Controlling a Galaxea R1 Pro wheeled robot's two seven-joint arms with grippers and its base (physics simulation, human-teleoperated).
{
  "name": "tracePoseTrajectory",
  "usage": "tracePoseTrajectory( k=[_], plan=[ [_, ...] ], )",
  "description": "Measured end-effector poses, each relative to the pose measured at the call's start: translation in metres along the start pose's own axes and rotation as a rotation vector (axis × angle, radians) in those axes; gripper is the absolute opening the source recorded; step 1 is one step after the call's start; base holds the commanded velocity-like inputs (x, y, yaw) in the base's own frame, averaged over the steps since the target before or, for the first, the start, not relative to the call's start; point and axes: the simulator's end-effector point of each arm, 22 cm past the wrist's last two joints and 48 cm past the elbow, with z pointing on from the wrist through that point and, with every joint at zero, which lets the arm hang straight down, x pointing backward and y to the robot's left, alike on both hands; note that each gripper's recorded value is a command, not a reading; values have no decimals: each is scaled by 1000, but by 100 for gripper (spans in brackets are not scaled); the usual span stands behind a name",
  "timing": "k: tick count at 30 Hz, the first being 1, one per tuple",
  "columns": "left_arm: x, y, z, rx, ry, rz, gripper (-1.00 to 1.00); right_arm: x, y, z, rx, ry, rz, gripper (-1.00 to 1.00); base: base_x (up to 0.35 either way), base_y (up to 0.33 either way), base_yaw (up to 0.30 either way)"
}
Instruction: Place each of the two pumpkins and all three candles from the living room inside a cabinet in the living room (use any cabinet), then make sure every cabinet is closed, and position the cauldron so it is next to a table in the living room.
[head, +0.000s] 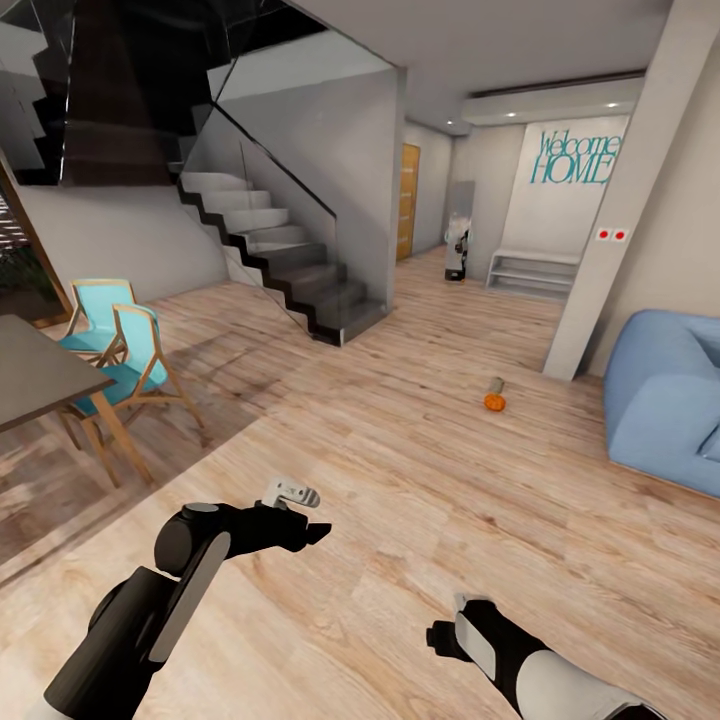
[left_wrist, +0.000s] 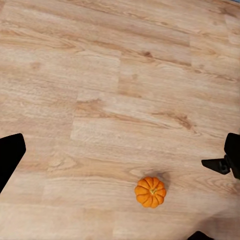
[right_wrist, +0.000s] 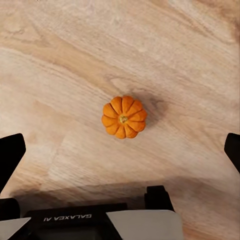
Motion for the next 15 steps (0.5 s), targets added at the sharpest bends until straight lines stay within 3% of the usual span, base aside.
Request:
tracePoseTrajectory(
  k=[15],
  plan=[
    [14, 7, 15, -2, -2, -4, 100, 8, -4, 23, 6, 9, 8, 100, 0, 0, 0]
  ],
)
